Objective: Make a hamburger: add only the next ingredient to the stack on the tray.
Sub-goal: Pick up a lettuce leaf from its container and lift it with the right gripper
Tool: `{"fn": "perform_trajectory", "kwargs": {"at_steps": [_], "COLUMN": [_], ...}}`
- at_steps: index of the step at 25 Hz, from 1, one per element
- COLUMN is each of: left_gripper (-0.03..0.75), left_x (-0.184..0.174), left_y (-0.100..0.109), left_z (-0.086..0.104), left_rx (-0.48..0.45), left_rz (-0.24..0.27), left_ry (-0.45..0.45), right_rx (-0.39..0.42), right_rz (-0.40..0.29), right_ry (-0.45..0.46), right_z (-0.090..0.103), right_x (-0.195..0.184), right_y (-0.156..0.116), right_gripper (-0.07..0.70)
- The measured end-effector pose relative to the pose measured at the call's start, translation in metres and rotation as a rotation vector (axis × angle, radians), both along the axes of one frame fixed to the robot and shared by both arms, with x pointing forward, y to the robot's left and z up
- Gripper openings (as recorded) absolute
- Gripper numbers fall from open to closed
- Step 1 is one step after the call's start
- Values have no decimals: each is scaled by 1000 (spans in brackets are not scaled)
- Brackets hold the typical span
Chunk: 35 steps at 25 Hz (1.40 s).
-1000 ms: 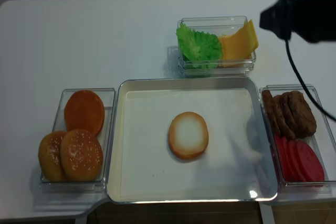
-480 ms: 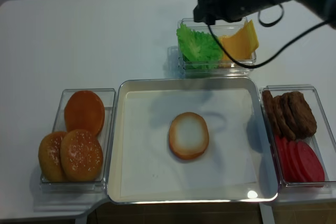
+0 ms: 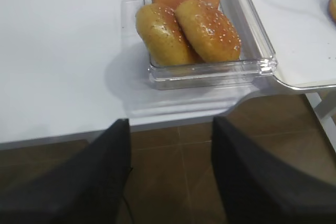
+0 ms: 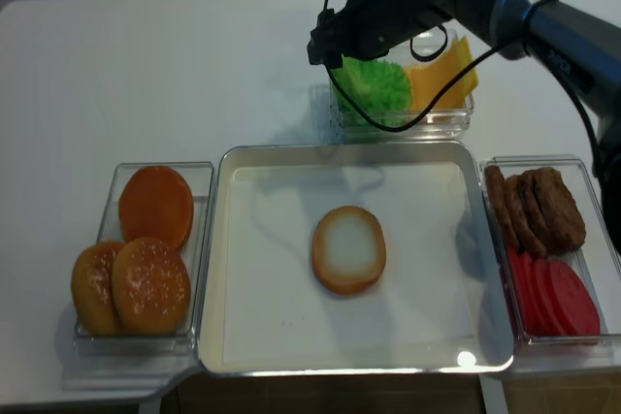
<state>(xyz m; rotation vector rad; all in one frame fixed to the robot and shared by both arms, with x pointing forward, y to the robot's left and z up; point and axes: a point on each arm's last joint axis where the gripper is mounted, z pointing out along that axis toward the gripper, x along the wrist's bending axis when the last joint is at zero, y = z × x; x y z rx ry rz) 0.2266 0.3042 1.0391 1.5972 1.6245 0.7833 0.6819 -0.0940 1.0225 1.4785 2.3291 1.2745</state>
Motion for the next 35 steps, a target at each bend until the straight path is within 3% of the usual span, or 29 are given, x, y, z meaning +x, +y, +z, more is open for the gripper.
{"fn": "perform_trajectory", "kwargs": {"at_steps": [7,17,24,35], "left_gripper": [372,372,372,372], "left_x": [0,0,0,0], "left_y": [0,0,0,0], "left_z": [0,0,0,0], "left_rx": [0,0,0,0], "left_rz": [0,0,0,0], "left_ry": [0,0,0,0], "right_rx": [-56,-80,-85,-130], "right_rz": [19,48,49,79], "right_ry": [-2,20,17,-17], "right_z": [-10,-11,-11,6], "right_x": [2,-1,-1,-8], "right_y": [0,-1,-1,-5], "right_gripper": [476,192,48,22]}}
